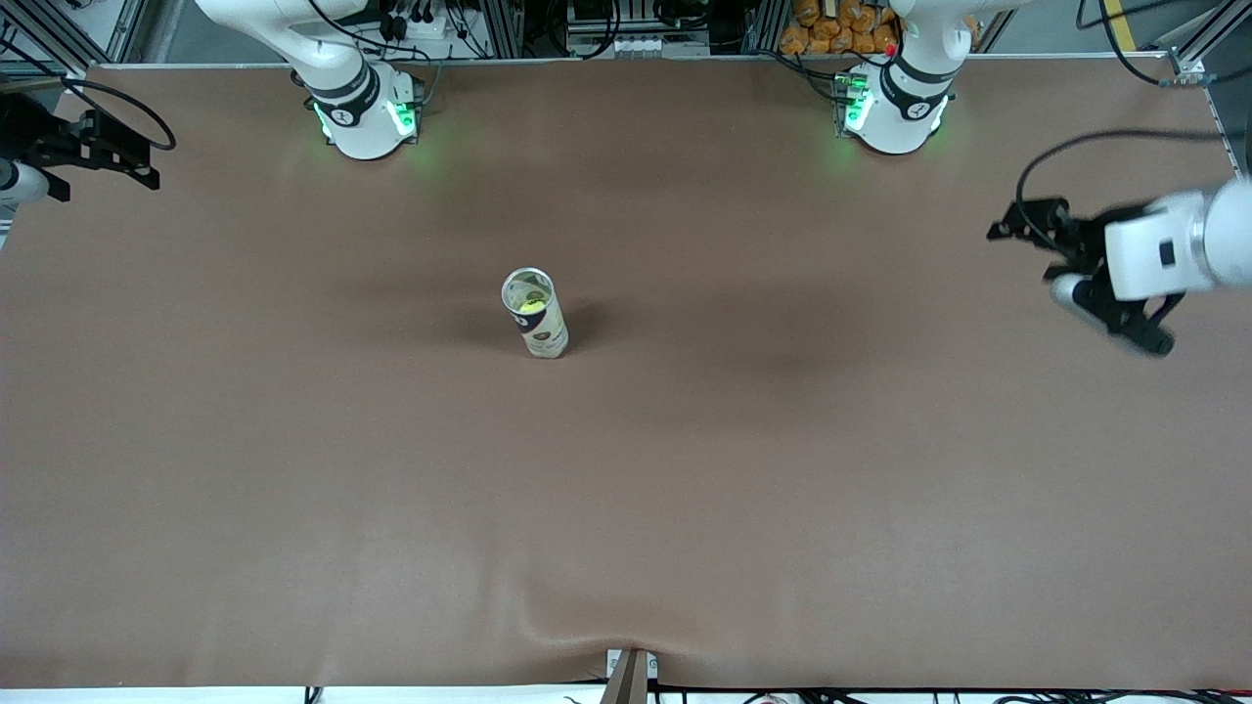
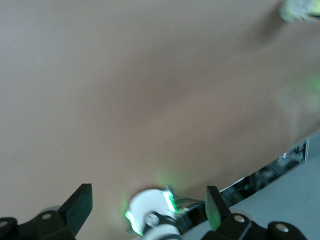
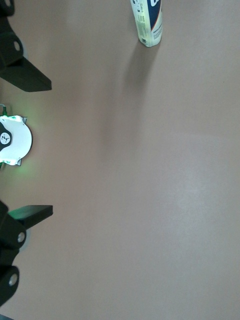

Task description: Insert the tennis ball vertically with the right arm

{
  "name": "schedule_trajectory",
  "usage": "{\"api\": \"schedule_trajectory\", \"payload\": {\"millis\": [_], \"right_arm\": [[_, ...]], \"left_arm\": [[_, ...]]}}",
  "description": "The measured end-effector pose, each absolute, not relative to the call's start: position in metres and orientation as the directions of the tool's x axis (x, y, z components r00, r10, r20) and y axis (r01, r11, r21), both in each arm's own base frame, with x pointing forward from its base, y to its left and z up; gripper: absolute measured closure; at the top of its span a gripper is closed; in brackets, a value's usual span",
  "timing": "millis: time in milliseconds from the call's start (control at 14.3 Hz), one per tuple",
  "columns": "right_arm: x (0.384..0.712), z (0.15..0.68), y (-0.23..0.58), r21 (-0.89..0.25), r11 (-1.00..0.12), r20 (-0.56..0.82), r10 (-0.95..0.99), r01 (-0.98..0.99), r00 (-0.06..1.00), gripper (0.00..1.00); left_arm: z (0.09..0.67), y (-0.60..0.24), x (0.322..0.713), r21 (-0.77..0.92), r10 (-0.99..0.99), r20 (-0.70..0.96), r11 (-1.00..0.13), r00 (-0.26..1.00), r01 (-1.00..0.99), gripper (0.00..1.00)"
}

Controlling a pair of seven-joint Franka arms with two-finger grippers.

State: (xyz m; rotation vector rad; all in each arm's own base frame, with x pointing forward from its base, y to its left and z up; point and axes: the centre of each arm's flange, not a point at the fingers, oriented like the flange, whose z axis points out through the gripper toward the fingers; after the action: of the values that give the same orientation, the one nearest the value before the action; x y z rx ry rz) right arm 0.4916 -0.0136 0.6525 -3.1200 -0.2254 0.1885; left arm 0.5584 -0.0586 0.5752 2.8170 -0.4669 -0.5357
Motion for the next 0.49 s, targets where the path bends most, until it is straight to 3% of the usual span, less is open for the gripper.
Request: {"api": "schedule_trajectory", "payload": {"millis": [210, 490], "right_arm": [[0.497, 0.644, -0.018, -0.018, -0.990, -0.099, 0.138, 0.137, 0.985, 0.00], [0.500, 0.648, -0.042, -0.014, -0.996, -0.053, 0.094, 0.094, 0.994, 0.00]], "left_arm": [[0.624, -0.071, 0.530, 0.091, -0.223, -0.294, -0.975, 0.930, -0.205, 0.00], [0.658, -0.001, 0.514, 0.038, -0.071, -0.236, -0.997, 0.969, -0.064, 0.00]]}}
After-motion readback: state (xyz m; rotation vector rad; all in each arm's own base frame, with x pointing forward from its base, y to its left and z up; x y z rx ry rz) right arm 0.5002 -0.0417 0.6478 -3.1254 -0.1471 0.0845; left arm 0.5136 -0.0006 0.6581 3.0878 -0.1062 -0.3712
